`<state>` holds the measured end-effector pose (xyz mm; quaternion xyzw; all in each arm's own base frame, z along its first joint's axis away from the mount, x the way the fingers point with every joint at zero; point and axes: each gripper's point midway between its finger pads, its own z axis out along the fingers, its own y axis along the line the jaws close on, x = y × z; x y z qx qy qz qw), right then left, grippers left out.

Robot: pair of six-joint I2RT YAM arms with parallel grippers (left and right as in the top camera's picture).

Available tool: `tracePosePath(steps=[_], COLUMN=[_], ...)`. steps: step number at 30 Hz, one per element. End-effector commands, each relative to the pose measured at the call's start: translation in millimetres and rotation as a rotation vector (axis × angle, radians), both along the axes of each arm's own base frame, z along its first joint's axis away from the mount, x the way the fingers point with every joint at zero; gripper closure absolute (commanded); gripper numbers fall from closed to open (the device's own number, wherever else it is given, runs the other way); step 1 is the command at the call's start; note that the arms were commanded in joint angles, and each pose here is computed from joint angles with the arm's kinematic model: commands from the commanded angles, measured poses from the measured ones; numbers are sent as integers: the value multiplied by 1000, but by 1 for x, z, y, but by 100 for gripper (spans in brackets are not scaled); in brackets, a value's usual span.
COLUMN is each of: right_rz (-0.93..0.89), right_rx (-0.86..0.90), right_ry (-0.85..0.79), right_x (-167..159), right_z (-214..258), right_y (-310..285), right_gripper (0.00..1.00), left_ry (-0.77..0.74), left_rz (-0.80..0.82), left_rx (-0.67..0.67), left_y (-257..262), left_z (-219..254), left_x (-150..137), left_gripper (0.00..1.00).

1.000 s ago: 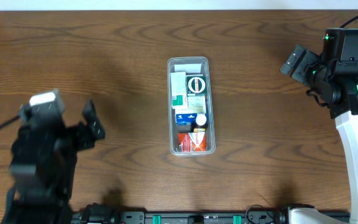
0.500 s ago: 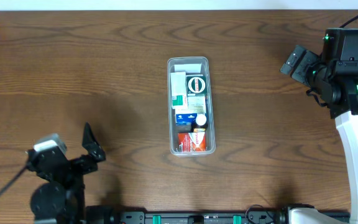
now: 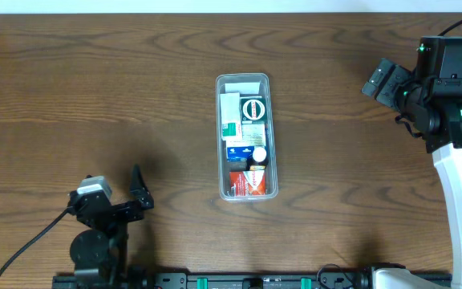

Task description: Pack container

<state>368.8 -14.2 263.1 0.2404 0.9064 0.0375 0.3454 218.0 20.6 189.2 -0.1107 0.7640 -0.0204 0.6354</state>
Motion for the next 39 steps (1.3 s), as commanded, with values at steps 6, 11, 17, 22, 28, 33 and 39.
tracePosePath(steps=[6,11,17,22,28,33,39], right_rz=[-14,-13,-13,-13,-14,-13,-13], right_rx=[4,4,4,4,4,4,4], right_ry=[-2,-2,-2,-2,-2,-2,-2], right_x=[0,0,0,0,0,0,0], right_z=[1,1,1,1,1,1,1], right_y=[-2,-2,-2,-2,-2,-2,-2], right_gripper=[1,1,1,1,1,1,1], left_ry=[41,64,73,74,74,74,74], left_rz=[-30,-29,-23,-23,-22,-22,-23], left_rx=[-12,-13,-11,-11,-12,-12,-11], left_y=[-6,-6,-5,-5,-5,-5,-5], left_z=[-43,-56,-61,-61,-61,-61,-61], left_x=[12,14,14,14,14,14,14], left_gripper=[2,2,2,2,2,2,2])
